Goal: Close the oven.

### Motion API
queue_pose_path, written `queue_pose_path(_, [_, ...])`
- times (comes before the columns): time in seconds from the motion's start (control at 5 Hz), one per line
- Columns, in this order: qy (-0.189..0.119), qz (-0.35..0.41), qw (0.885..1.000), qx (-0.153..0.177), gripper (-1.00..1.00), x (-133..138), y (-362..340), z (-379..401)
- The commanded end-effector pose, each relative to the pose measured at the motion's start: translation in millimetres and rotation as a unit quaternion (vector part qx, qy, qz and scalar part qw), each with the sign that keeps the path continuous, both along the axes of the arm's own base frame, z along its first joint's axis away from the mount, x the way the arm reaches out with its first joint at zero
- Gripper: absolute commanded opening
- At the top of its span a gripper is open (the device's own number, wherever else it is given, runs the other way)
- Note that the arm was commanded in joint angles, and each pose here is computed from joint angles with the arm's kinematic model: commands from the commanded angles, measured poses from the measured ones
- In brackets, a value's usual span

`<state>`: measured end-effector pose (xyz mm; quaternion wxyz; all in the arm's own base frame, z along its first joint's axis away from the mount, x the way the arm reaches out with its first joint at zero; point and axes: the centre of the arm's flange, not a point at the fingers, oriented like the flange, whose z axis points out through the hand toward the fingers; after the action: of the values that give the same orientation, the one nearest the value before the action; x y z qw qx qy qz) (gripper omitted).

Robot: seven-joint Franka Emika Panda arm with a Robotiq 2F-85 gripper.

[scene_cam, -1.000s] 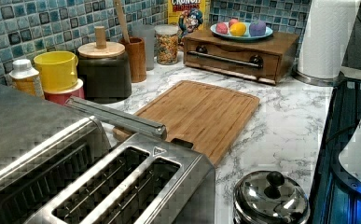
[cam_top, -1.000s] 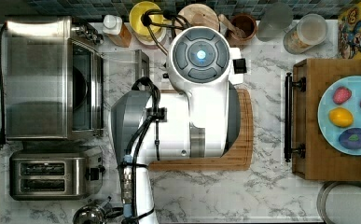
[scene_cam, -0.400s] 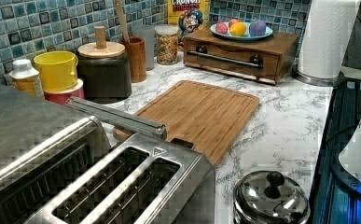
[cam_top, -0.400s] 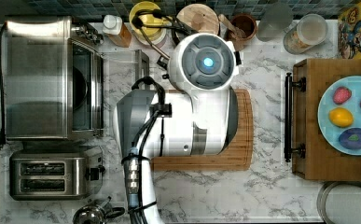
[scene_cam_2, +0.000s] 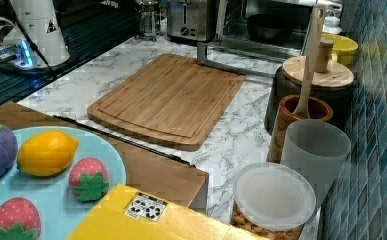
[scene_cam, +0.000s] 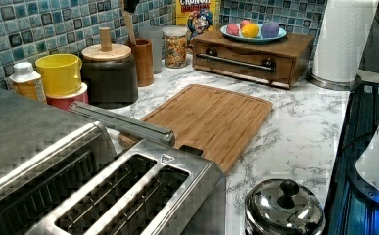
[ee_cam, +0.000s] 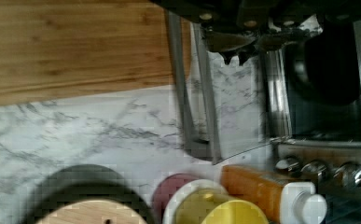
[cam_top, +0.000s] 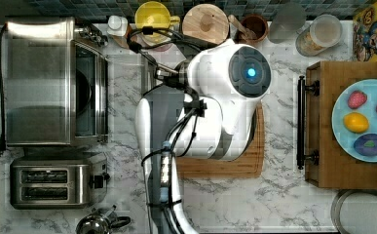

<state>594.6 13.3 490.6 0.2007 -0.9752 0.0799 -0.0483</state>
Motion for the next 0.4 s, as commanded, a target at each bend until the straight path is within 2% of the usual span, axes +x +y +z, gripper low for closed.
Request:
queue_pose_path(0.2, [-0.001, 0.092, 0.987, 0.128, -1.0, -1, -2, -87])
queue_pose_path(0.4, [0.0, 0.091, 0.984, 0.151, -1.0, 0, -3, -119])
